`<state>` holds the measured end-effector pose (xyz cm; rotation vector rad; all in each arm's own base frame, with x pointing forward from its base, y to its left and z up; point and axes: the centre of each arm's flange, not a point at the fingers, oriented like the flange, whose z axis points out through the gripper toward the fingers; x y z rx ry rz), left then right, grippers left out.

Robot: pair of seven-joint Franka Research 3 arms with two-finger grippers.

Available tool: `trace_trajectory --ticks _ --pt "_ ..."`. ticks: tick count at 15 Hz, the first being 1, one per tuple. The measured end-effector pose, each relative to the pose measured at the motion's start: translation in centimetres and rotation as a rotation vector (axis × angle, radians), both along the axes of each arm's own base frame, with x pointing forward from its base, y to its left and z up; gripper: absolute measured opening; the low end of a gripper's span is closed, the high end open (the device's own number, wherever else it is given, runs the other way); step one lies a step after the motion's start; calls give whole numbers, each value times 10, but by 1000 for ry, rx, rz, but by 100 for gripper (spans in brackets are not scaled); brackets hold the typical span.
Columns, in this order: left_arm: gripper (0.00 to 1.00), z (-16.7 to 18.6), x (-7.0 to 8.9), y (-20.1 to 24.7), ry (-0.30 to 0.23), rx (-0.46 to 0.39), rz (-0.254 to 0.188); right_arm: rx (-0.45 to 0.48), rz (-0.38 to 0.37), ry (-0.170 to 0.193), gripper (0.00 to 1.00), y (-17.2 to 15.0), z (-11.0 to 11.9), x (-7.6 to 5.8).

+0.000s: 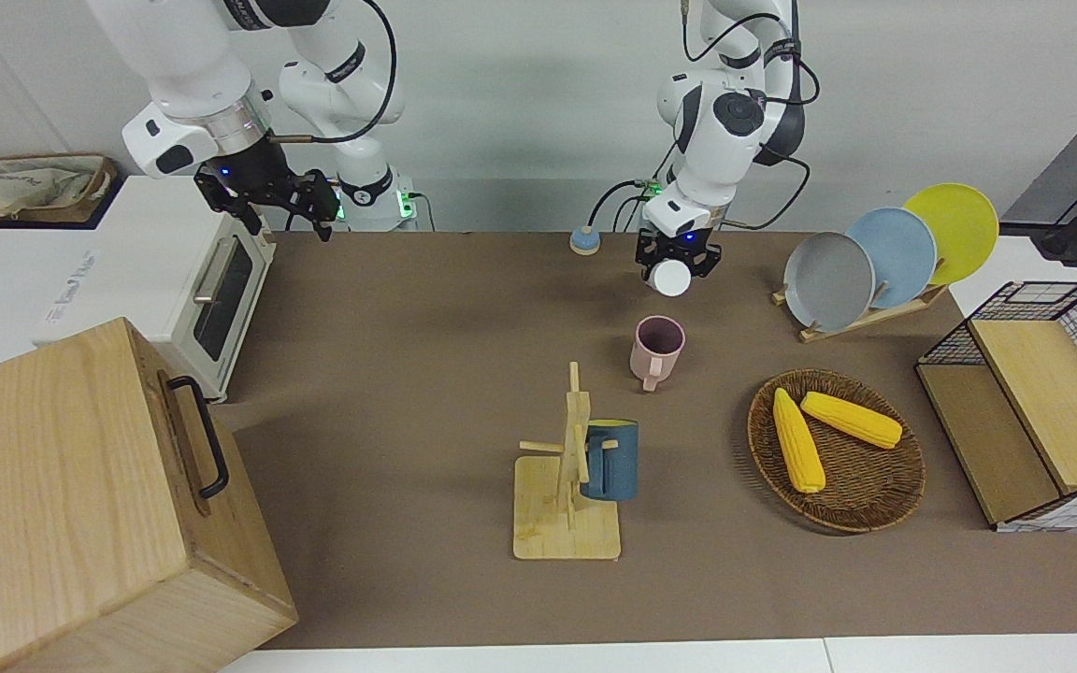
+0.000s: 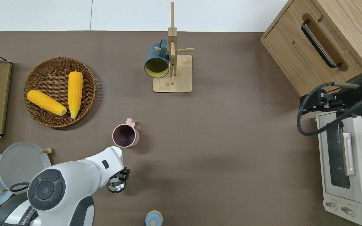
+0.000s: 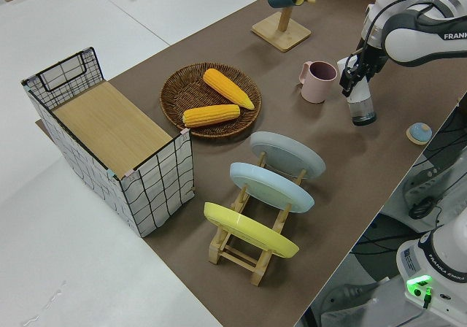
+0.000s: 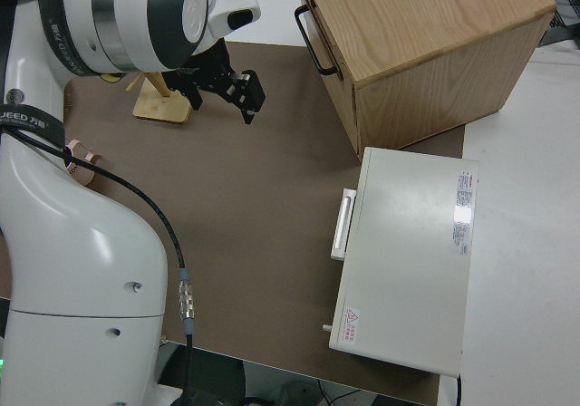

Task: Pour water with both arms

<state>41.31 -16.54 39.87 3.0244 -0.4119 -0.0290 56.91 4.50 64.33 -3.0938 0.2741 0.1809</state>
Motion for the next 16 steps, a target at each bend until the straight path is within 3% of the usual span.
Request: trace_trajectory --ticks 3,6,9,16 --pt "63 -1 21 6 81 41 11 -4 -42 -4 100 -23 1 1" --pt "63 4 46 -2 163 80 23 -12 -76 -32 100 -41 6 3" --pt "63 1 66 -9 194 86 35 -26 -82 -42 100 -44 10 1" --pt "63 -3 66 -13 229 94 39 -31 -71 -51 100 -35 14 -2"
